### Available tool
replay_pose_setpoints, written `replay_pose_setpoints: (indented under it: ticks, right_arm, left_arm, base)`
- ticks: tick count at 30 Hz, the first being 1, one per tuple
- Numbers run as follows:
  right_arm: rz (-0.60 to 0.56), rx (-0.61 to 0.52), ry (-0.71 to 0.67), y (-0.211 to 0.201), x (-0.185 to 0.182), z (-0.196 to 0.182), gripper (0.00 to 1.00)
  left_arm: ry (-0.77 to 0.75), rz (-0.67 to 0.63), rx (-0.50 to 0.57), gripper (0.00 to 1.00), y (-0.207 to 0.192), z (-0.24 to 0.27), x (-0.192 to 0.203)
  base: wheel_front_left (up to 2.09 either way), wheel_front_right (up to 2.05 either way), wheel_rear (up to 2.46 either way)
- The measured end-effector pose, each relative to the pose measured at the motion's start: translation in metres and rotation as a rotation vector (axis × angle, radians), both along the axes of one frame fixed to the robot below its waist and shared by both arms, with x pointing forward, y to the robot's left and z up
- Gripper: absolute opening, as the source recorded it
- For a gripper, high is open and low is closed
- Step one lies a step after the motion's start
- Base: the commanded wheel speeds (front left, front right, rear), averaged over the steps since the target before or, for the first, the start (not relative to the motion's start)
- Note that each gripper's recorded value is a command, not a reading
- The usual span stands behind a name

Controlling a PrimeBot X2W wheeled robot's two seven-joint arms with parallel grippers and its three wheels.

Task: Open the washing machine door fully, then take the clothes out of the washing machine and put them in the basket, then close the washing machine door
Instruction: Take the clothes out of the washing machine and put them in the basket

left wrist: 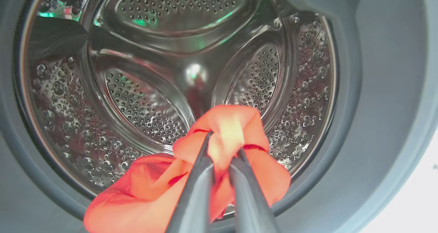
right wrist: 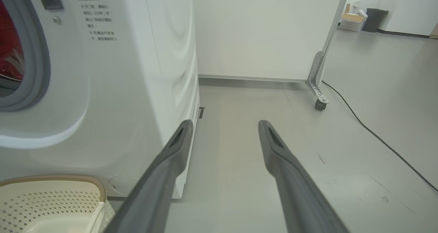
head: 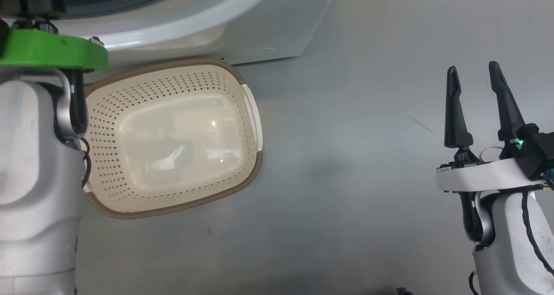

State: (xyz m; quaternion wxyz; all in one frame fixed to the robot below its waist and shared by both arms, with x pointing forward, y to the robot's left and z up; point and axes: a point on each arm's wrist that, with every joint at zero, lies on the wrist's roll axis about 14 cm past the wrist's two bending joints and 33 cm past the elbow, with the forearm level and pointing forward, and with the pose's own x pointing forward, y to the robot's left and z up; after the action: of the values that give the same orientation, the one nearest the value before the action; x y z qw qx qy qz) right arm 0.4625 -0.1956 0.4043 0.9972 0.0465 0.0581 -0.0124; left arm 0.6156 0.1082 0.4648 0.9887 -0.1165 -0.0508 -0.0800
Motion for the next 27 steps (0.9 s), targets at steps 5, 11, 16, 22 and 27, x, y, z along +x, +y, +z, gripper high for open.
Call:
replay_pose_setpoints:
  ticks: [5, 11, 16, 22, 27]
  right_arm:
    - [0.005, 0.001, -0.007, 0.003, -0.009, 0.008, 1.0]
    - [0.015, 0.004, -0.021, 0.007, -0.021, 0.02, 1.0]
    - [0.029, 0.009, -0.042, 0.012, -0.029, 0.032, 1.0]
    - [0.052, 0.013, -0.065, 0.021, -0.039, 0.044, 1.0]
    - [0.08, 0.024, -0.087, 0.03, -0.044, 0.054, 1.0]
  left_arm:
    - [-0.027, 0.013, -0.002, 0.0, 0.003, 0.019, -0.02]
    - [-0.091, 0.032, -0.012, 0.0, 0.006, 0.053, -0.044]
    - [-0.14, 0.038, -0.014, 0.0, 0.007, 0.078, -0.067]
    - [-0.174, 0.054, -0.017, 0.0, 0.012, 0.098, -0.095]
    - [-0.153, 0.053, -0.037, 0.0, 0.009, 0.096, -0.119]
  base:
    - [0.0, 0.0, 0.0]
    - [0.0, 0.0, 0.0]
    - [0.0, 0.0, 0.0]
    - [0.0, 0.0, 0.0]
    - [0.0, 0.0, 0.0]
